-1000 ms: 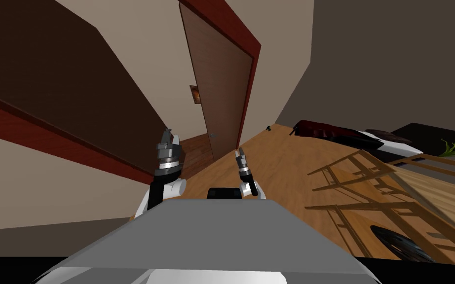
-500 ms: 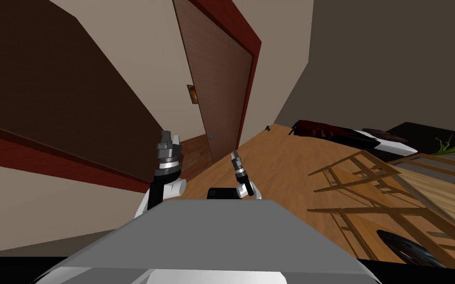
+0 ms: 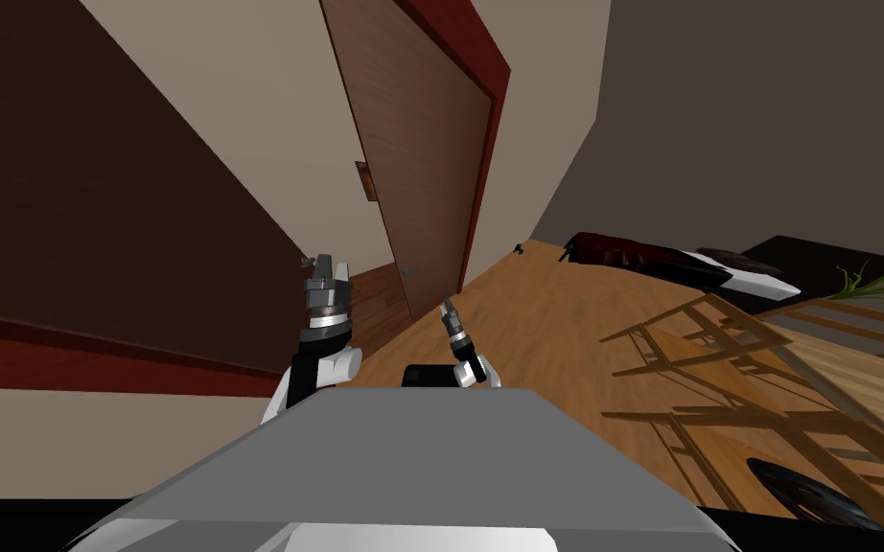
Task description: Push the door open
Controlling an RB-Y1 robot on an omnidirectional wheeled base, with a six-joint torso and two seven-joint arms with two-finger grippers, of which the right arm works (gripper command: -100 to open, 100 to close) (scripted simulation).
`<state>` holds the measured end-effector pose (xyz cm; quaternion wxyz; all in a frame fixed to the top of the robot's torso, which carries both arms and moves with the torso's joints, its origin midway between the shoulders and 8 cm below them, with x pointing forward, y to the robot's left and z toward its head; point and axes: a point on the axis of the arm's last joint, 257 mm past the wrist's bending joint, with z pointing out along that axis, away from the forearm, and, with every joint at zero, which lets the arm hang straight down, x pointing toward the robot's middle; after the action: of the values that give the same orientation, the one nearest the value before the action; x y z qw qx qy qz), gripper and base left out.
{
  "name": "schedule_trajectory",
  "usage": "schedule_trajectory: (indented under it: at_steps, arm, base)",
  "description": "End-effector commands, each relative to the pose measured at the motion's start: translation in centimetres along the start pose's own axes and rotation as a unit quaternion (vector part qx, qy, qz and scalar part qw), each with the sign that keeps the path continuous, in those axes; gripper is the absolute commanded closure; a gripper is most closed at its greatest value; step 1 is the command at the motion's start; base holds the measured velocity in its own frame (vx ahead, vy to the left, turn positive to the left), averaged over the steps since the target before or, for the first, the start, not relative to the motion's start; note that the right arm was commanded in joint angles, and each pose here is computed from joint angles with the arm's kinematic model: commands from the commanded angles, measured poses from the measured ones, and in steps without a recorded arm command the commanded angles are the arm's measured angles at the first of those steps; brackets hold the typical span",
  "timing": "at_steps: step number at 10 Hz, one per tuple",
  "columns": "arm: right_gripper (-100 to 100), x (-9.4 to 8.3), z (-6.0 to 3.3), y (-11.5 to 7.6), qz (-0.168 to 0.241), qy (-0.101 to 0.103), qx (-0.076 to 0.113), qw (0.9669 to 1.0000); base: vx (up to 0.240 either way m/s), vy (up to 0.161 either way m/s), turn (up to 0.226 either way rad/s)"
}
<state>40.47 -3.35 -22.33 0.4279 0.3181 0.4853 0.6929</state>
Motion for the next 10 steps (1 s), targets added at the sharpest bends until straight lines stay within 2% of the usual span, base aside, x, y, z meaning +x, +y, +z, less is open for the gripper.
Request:
schedule_trajectory:
  at_steps: [1,2,6,7,10]
  arm:
    - [-100,0.8,-0.07,-1.0,0.004,0.010,0.009,0.9999]
    - [-100,1.9,-0.31,-2.1,0.009,0.023,0.019,0.9995]
    - [-100,3.9,-0.92,-4.2,0.016,0.048,0.039,0.9980]
    - [-100,4.9,-1.28,-5.1,0.019,0.060,0.049,0.9968]
    - [-100,5.8,-1.69,-6.1,0.022,0.071,0.059,0.9955]
  base:
    - [0.095,0.021,-0.030]
    - [0.116,0.025,-0.052]
    - [0.119,0.023,-0.035]
    - [0.128,0.023,-0.061]
    - [0.087,0.020,-0.023]
